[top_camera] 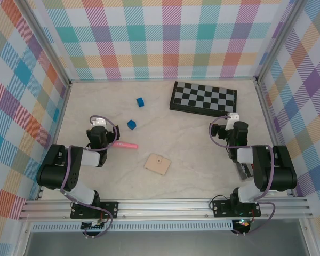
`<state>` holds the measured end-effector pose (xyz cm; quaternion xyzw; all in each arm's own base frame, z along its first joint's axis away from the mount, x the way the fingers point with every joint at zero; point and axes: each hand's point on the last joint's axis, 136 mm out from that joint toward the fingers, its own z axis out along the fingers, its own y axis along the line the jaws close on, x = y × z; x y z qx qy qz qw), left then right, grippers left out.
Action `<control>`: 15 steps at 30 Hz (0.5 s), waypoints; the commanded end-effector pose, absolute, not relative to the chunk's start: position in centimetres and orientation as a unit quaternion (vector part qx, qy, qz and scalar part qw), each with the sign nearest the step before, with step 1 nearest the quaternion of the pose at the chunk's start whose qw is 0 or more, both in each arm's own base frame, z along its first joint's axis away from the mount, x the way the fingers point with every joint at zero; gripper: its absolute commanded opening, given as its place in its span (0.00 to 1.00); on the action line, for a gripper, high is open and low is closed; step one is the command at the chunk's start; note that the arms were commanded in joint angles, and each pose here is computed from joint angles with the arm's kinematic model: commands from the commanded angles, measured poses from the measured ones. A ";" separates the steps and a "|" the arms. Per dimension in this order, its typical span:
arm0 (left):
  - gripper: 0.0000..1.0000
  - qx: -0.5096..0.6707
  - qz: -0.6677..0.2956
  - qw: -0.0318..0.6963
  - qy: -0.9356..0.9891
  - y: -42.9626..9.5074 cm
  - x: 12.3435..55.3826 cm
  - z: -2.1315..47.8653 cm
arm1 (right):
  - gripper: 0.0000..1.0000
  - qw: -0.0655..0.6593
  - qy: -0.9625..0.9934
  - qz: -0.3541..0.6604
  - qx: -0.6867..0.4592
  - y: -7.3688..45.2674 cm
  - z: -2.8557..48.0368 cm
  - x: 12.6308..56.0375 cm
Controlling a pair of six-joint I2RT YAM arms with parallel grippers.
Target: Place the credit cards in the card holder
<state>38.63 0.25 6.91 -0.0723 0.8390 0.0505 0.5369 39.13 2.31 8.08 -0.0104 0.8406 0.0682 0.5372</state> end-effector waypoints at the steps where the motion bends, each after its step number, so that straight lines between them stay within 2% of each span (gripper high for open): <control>1: 1.00 -0.076 0.043 0.554 0.828 0.2 39.4 8.1 | 1.00 0.548 0.833 0.074 -0.022 2.6 9.0 39.7; 15: 1.00 -0.076 0.040 0.554 0.828 0.2 39.4 8.1 | 1.00 0.548 0.833 0.074 -0.020 2.5 9.0 39.7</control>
